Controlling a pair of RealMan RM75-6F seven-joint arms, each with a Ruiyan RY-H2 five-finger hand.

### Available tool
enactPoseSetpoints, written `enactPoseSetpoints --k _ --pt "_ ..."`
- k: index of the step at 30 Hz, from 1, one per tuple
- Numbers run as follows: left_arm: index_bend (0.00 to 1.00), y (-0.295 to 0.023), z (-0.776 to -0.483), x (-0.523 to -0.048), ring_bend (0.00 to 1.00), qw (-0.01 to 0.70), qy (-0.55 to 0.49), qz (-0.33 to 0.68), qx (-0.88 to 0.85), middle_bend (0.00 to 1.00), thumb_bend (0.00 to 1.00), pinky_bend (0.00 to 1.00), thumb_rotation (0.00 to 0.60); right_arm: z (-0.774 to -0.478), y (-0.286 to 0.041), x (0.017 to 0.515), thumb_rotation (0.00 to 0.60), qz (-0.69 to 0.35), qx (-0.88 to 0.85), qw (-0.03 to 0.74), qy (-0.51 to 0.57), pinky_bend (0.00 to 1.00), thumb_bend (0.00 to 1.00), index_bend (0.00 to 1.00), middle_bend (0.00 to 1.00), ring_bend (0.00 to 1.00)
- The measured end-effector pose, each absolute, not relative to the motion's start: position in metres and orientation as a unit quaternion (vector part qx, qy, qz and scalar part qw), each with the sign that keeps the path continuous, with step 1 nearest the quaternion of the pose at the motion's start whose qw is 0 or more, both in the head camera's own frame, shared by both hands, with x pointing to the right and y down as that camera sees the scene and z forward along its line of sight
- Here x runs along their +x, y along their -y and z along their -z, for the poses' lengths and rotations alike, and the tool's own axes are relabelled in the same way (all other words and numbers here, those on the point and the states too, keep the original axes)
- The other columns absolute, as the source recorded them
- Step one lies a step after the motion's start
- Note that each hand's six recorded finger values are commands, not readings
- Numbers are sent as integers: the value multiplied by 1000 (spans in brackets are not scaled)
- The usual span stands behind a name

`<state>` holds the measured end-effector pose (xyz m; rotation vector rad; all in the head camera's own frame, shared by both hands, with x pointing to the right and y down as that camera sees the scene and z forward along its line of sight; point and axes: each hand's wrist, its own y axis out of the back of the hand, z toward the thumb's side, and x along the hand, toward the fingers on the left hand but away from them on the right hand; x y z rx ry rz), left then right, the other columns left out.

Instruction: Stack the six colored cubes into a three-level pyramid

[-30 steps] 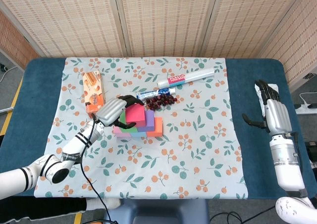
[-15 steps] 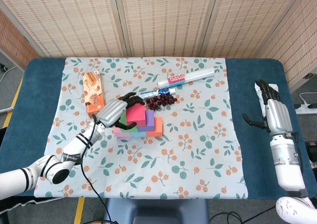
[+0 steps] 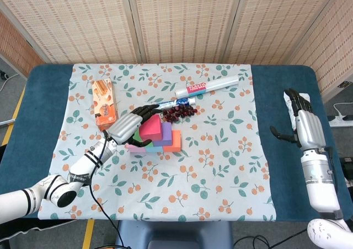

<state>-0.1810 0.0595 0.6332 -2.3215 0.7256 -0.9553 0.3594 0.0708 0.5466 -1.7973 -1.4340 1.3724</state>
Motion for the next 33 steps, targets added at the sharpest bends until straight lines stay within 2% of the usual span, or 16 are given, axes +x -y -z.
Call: enactPoseSetpoints --k 4,12,18,25,33 --pt "20 -60 -628 -184 0 273 -270 349 -855 0 317 74 600 -546 -70 359 600 -497 -654 229 523 0 86 0 0 0" --pt "12 -59 -603 -217 0 305 -304 344 -835 0 314 71 600 -547 -73 357 600 -493 -664 224 516 0 86 0 0 0" --pt "32 -63 -593 -270 0 319 -333 378 -803 0 310 72 600 -556 -81 353 600 -494 -684 212 492 0 85 0 0 0" --pt "72 -83 -603 -339 0 313 -362 444 -758 0 307 77 600 -576 -93 343 600 -505 -711 199 448 0 85 0 0 0" --pt "100 -109 -594 -403 0 323 -410 490 -698 31 307 80 600 -569 -101 347 600 -490 -705 237 455 0 86 0 0 0"
